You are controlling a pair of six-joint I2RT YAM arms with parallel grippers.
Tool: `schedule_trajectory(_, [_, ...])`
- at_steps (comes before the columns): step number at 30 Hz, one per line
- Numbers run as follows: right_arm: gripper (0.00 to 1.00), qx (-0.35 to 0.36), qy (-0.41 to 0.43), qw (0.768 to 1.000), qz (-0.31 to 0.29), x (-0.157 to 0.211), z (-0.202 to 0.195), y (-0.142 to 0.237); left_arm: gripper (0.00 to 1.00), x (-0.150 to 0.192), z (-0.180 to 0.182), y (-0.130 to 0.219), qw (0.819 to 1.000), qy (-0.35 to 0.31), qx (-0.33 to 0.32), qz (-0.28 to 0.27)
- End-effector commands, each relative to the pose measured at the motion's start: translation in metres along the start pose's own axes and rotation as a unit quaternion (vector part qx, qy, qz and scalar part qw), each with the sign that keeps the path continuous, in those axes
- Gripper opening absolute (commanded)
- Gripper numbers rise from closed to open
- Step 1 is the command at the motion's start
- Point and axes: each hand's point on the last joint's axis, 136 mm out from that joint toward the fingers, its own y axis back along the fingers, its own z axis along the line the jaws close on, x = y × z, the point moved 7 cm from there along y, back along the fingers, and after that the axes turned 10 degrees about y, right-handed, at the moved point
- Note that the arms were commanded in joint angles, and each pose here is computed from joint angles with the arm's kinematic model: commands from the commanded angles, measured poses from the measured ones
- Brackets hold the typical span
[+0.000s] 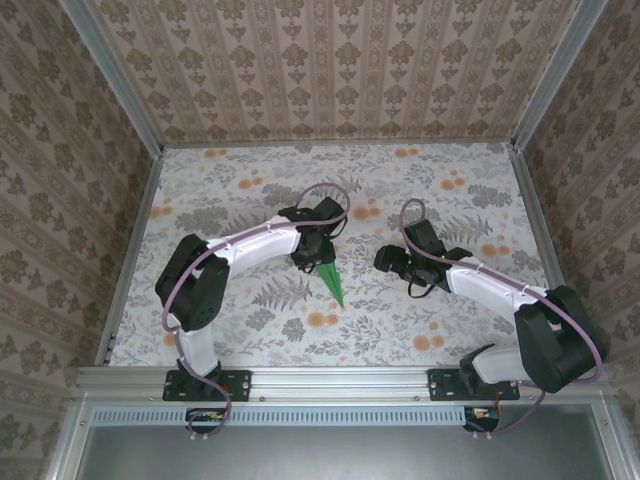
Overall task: Fold a paper plane with a square sheet of paper (pick it up from the middle)
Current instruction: Turn over a paper plane at the center of the table.
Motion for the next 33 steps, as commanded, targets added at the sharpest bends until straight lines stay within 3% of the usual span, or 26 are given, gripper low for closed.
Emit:
schedule_trajectory(1, [0.82,-0.008,-0.008,1.000,0.006,0.000,0.001,-0.001,0.37,0.004,0.004,-0.001,1.000,0.016,-0.001,-0.004])
schedule_trajectory(10, [0.81,-0.012,-0.006,1.000,0.006,-0.004,0.004,0.003,0.12,0.002,0.002,-0.007,1.000,0.016,0.022,0.013])
schedule_trajectory(13, [0.81,-0.012,0.000,1.000,0.004,-0.007,0.006,0.006,0.04,-0.002,-0.006,0.005,0.998,-0.001,0.065,0.006])
schedule_trajectory(15, [0.81,-0.014,0.007,1.000,0.002,-0.009,0.009,0.008,0.01,-0.006,-0.017,0.020,0.992,-0.019,0.128,-0.001])
schedule_trajectory(18, [0.81,-0.019,0.018,1.000,-0.002,-0.014,0.012,0.011,0.00,-0.009,-0.023,0.039,0.977,-0.027,0.213,-0.004])
schedule_trajectory(23, [0.81,-0.058,0.036,0.998,-0.008,-0.019,0.023,0.015,0.00,-0.011,-0.006,0.047,0.958,-0.010,0.288,-0.009])
schedule_trajectory(33, [0.76,-0.137,0.121,0.983,0.027,-0.005,0.069,0.002,0.00,0.002,0.046,-0.002,0.961,0.051,0.272,0.016])
